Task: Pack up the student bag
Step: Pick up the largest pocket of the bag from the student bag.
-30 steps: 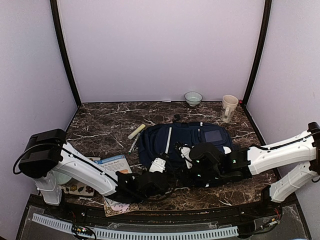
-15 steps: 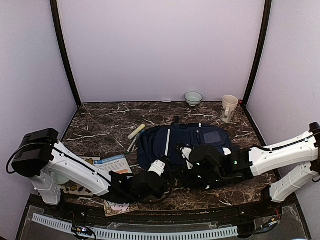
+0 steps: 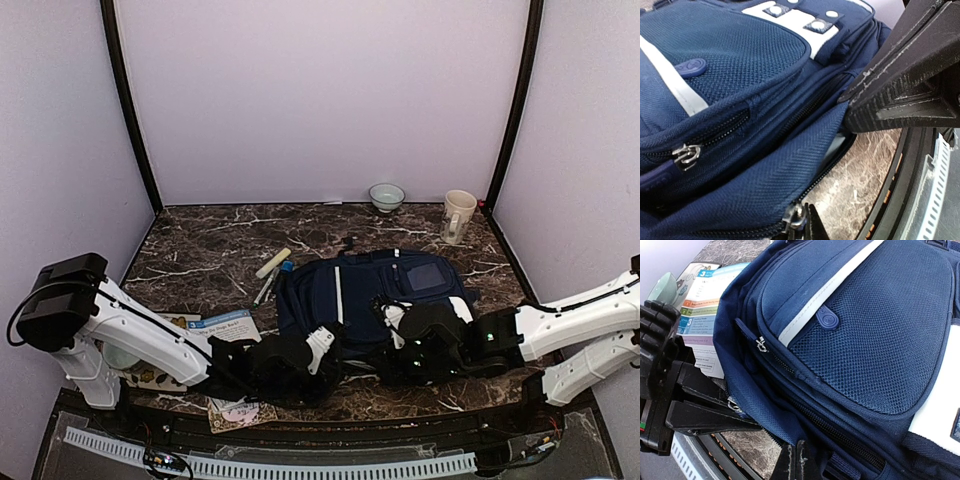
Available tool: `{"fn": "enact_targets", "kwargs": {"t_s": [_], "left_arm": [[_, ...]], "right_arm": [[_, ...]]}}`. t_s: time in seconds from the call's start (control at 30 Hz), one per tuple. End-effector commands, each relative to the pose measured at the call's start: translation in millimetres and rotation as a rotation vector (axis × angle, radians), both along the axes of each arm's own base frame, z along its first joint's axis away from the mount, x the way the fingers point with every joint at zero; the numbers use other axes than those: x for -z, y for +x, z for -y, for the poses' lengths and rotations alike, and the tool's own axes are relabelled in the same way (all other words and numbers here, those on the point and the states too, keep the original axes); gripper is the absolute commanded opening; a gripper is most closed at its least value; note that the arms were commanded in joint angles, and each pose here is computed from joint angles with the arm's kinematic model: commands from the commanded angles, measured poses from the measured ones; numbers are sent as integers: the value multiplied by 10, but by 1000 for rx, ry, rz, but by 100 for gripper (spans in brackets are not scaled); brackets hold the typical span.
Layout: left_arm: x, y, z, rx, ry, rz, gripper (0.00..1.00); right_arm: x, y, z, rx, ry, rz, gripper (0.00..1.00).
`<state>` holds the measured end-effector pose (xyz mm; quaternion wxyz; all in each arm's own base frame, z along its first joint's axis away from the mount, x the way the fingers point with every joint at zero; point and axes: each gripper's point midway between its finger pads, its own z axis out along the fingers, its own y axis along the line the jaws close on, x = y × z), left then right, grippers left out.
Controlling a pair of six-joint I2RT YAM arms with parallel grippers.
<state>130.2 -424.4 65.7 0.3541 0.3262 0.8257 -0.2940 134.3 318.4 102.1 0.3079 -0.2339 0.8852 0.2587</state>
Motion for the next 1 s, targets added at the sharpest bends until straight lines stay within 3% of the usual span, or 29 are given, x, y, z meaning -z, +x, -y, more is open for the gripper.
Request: {"fn": "enact_targets", "kwargs": {"t_s": [0.0,0.43,0.63,0.8,0.97], "left_arm": [[-122,-163,-20,67,16,-89,0],[-64,-64,-464,-21,218,-104,0],[-147,-67,-683,-19,152,-198,0],[-270,-147,-706,49,-17,-350,0],[-230,-122,-822,-4,-36,-452,1]], "right_arm": [[106,97,204,83,-56,23,0],[247,109,373,127,-122,25,0],[327,109,499,164,-142,16,0],[329,98,482,157,-129,14,0],[323,87,441,143,-125,16,0]]}}
